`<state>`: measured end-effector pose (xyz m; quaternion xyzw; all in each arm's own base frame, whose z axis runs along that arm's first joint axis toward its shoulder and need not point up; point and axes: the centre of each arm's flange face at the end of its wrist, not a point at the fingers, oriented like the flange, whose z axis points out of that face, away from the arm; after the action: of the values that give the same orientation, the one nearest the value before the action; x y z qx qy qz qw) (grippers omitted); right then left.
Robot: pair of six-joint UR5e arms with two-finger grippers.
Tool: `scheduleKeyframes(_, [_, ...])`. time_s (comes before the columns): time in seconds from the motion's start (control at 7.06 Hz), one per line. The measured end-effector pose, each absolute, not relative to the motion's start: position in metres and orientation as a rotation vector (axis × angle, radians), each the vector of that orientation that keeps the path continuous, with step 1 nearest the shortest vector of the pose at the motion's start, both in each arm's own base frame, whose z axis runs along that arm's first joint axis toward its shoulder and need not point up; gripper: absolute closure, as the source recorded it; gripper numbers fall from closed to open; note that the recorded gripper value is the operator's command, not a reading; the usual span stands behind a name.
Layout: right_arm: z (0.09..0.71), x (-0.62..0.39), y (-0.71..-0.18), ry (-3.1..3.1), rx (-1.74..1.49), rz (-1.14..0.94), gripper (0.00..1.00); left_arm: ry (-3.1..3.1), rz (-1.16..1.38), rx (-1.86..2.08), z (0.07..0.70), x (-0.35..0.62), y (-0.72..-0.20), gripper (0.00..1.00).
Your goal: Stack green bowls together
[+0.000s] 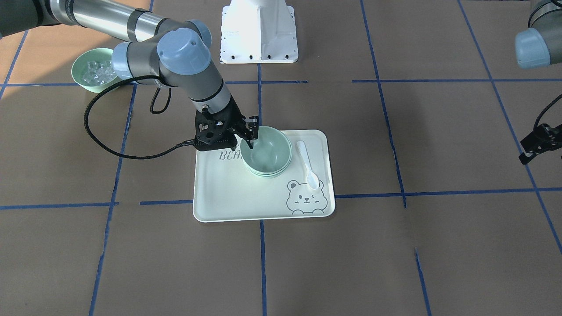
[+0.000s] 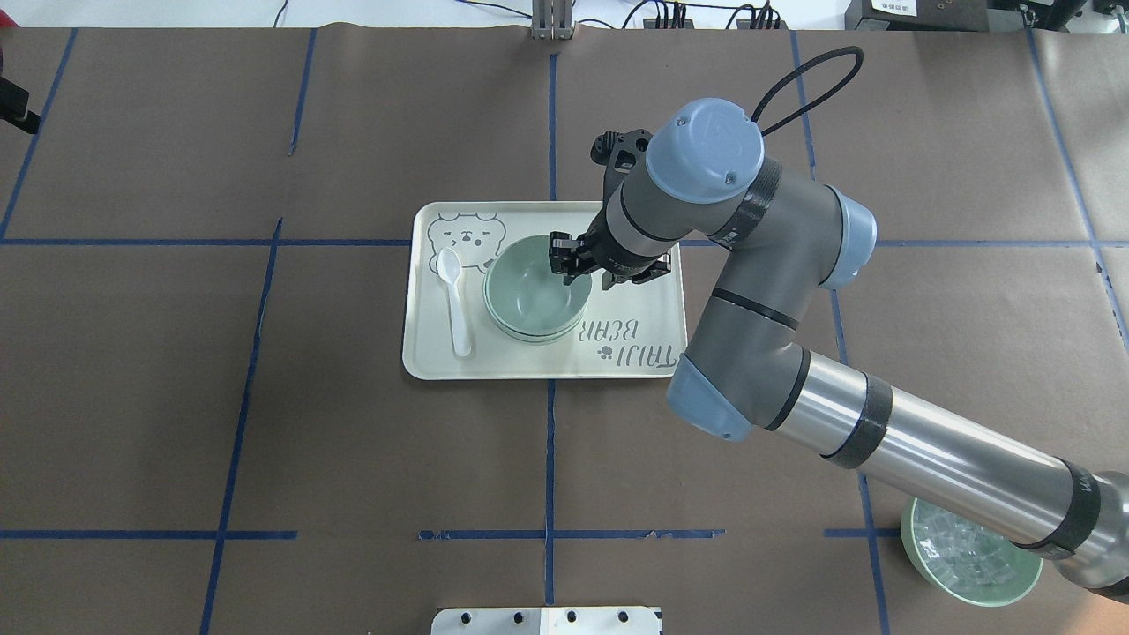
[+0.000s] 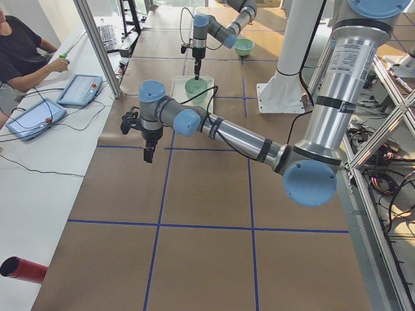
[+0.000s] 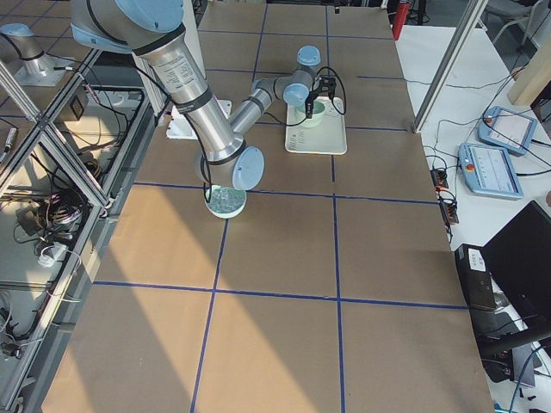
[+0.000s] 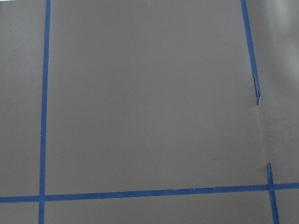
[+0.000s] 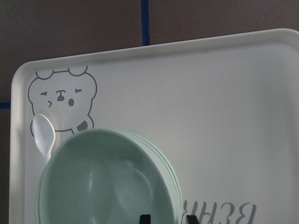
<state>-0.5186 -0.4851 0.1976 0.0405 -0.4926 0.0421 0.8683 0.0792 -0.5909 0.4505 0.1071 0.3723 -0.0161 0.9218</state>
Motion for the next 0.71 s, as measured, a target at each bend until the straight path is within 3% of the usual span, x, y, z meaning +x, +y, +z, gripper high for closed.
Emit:
scheduleKeyframes(0.28, [0.197,-0.497,-0.501,-1.006,0.075,0.117,0.00,0.757,-0.027,0.221,0.456,0.073,-0.590,0.00])
scheduleKeyframes(0.71, [0.240,-0.371,-0.533,-0.971,0.069,0.076,0.00,0.715,0.050,0.221,0.498,0.039,-0.575,0.00])
